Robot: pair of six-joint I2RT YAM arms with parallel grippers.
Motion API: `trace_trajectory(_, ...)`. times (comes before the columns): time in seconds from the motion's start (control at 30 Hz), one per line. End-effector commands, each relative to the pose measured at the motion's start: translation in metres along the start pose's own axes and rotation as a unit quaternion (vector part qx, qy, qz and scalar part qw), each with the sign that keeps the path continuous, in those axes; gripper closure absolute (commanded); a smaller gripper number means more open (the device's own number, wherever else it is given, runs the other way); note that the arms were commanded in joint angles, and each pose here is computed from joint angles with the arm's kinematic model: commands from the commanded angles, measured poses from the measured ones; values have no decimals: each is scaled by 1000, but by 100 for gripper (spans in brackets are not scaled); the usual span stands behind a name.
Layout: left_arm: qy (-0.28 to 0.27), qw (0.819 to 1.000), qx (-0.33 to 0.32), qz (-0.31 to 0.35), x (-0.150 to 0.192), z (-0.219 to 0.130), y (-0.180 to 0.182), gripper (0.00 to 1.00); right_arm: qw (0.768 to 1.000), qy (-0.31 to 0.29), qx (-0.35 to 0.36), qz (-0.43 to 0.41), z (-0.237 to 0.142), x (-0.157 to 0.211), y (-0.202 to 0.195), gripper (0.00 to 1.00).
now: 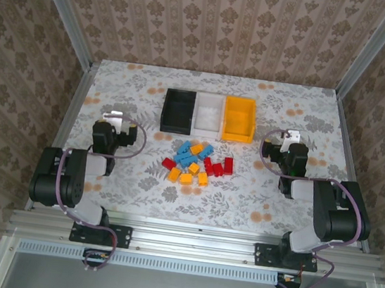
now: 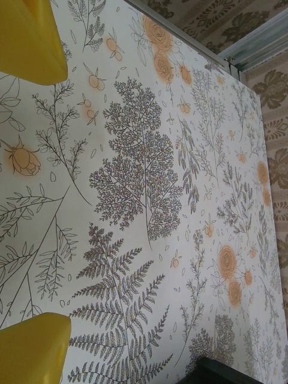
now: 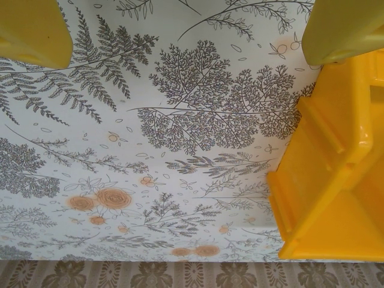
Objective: Sort the legos into containers by color
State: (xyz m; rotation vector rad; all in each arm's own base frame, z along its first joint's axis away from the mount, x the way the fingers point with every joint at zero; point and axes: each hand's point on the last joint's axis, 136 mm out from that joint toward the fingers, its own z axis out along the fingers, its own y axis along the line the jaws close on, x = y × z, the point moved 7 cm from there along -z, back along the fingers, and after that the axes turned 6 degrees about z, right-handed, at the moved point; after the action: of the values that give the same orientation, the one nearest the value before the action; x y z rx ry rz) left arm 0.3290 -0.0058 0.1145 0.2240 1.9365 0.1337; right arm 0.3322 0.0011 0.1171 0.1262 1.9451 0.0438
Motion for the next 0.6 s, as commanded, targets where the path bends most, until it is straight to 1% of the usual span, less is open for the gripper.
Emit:
trace_trajectory(0.0, -4, 1000, -11, -10, -7, 3, 5, 0, 1000, -13, 0, 11, 1, -6, -1, 0)
trace_trajectory(0.1, -1, 1000, -23, -15, -18, -5, 10, 0, 1000, -12, 17, 13, 0, -11, -2, 0)
trace_trajectory(0.17, -1, 1000, -28, -8, -35, -16, 11, 0, 999, 10, 41, 9, -3, -28, -1, 0)
trace_trajectory(0.23, -26, 999, -32, 11, -57, -32, 8, 0, 999, 19, 40, -8, -5, -43, 7, 0)
trace_trajectory(0.27, -42, 998, -37, 20, -70, -43, 6, 0, 999, 11, 37, -27, -9, -51, 17, 0)
trace_trajectory(0.33, -66, 996, -51, 14, -92, -62, 7, 0, 997, -32, 27, -60, -25, -75, 42, 0)
trace_trajectory(0.4, -76, 995, -55, -18, -107, -80, 10, 0, 994, -52, 21, -99, -43, -100, 69, 0)
trace_trajectory(0.43, -78, 995, -54, -34, -112, -88, 11, 0, 993, -48, 28, -101, -51, -112, 78, 0)
trace_trajectory(0.5, -72, 993, -50, -74, -120, -105, 13, 0, 998, -6, 12, -67, -64, -136, 88, 0)
trace_trajectory(0.57, -71, 988, -44, -130, -124, -120, 14, 0, 999, 28, -24, 11, -69, -145, 91, 0)
